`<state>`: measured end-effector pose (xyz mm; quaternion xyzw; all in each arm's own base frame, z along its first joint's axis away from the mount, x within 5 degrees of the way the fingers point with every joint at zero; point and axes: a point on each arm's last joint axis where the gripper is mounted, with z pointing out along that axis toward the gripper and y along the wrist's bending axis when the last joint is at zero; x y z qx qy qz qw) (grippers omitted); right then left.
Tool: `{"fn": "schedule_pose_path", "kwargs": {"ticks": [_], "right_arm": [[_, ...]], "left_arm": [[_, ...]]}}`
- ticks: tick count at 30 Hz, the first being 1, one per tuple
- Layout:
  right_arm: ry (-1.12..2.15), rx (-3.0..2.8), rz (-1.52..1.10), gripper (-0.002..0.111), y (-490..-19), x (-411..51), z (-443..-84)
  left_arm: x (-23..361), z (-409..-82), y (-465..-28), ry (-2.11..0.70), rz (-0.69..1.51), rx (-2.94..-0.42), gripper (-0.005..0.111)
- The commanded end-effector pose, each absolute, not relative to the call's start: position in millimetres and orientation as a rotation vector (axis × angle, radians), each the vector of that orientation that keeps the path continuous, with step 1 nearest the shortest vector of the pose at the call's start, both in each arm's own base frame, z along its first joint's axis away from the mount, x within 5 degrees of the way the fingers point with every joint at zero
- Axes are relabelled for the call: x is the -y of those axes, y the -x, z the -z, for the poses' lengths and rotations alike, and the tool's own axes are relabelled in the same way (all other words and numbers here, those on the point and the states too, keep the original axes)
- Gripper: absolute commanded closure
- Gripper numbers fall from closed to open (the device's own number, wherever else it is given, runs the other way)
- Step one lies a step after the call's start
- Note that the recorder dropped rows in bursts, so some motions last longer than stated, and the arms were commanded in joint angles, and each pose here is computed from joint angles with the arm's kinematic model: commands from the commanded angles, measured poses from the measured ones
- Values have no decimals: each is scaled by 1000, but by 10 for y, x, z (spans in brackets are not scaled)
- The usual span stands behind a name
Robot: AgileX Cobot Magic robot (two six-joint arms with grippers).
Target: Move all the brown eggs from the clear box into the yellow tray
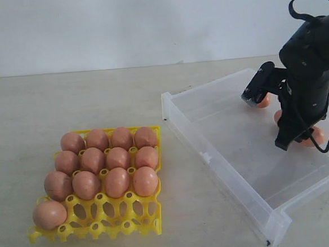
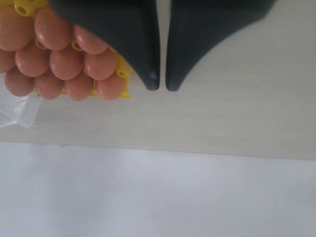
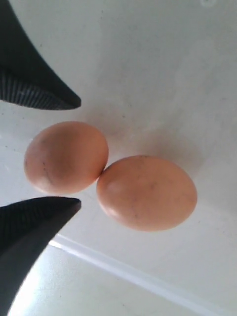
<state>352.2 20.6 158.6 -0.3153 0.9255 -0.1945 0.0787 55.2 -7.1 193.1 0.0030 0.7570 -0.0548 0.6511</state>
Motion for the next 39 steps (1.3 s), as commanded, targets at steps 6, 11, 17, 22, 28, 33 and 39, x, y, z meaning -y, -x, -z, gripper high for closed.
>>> {"fn": "schedule_pose_path", "kwargs": {"ticks": [6, 11, 17, 22, 28, 33, 39], "right_arm": [[766, -2825, 485, 61, -3536, 14, -1570], [773, -2825, 467, 61, -3534, 3, -1566], [772, -2823, 467, 61, -3536, 3, -1567], [772, -2848, 455, 61, -3538, -2, -1494], [787, -2852, 447, 61, -3557, -8, -1413], [780, -2852, 440, 76, -3558, -12, -1412], [744, -2887, 428, 108, -3530, -12, -1419]], "left_arm": [[72, -1929, -552, -4, 135, -1710, 103], [72, -1929, -552, -4, 135, -1710, 103], [72, -1929, -552, -4, 135, -1710, 103], [72, -1929, -552, -4, 135, -1710, 103], [72, -1929, -552, -4, 135, -1710, 103], [72, -1929, -552, -4, 135, -1710, 103], [72, -1929, -552, -4, 135, -1710, 103]]}}
